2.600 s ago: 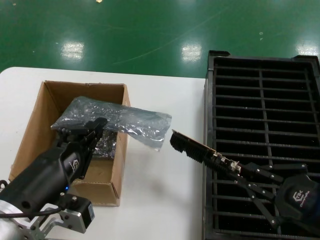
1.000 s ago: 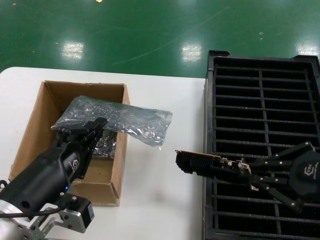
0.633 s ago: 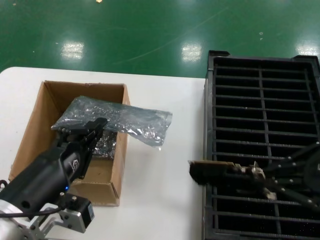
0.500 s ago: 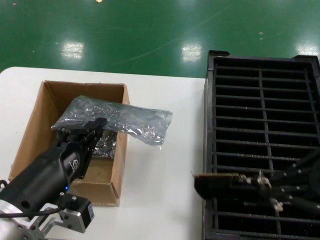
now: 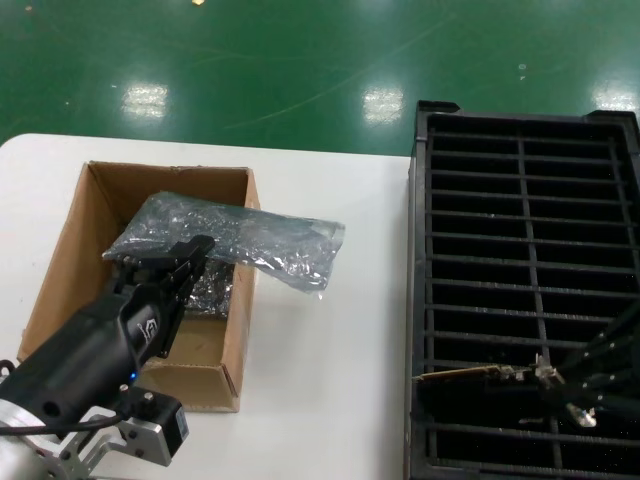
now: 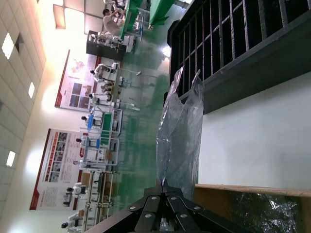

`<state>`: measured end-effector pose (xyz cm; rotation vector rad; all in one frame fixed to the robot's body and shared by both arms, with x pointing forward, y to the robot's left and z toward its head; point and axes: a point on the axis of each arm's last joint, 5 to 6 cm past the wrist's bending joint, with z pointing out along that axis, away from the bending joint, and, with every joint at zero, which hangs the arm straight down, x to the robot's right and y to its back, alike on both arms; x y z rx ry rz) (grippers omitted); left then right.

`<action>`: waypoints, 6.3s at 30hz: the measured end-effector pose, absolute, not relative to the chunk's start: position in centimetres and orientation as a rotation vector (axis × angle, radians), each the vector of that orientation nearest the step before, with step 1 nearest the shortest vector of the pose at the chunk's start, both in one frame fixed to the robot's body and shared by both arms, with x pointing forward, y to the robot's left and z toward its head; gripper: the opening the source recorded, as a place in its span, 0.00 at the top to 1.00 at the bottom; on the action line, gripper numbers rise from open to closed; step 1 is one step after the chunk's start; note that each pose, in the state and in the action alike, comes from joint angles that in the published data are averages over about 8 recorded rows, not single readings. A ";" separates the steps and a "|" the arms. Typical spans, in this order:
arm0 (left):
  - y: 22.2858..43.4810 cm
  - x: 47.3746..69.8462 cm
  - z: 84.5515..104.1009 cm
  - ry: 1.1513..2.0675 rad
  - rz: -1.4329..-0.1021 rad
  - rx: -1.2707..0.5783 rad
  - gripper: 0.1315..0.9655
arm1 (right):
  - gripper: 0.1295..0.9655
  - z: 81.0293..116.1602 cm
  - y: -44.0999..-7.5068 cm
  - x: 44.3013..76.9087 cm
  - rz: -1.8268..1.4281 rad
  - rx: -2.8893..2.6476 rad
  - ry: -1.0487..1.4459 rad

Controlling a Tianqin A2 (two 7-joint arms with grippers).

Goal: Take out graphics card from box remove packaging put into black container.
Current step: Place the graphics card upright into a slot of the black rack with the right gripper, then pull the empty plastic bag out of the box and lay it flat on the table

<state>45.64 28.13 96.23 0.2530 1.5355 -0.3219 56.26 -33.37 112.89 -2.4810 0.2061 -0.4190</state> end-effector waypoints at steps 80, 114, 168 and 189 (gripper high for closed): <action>28.1 45.6 96.2 1.536 -0.322 0.253 0.99 | 0.86 111.0 -24.4 59.9 -0.552 -2.844 -0.005; 28.1 45.6 96.2 1.535 -0.322 0.253 0.99 | 0.20 101.0 -39.2 56.2 -0.821 -1.819 0.701; 24.0 54.3 98.1 2.089 -1.046 -0.739 0.99 | 0.00 98.0 -46.3 54.0 -0.587 -1.454 0.790; 22.7 61.5 99.2 1.913 -1.196 -1.361 0.92 | 0.00 98.0 -46.3 54.0 -0.586 -1.454 0.790</action>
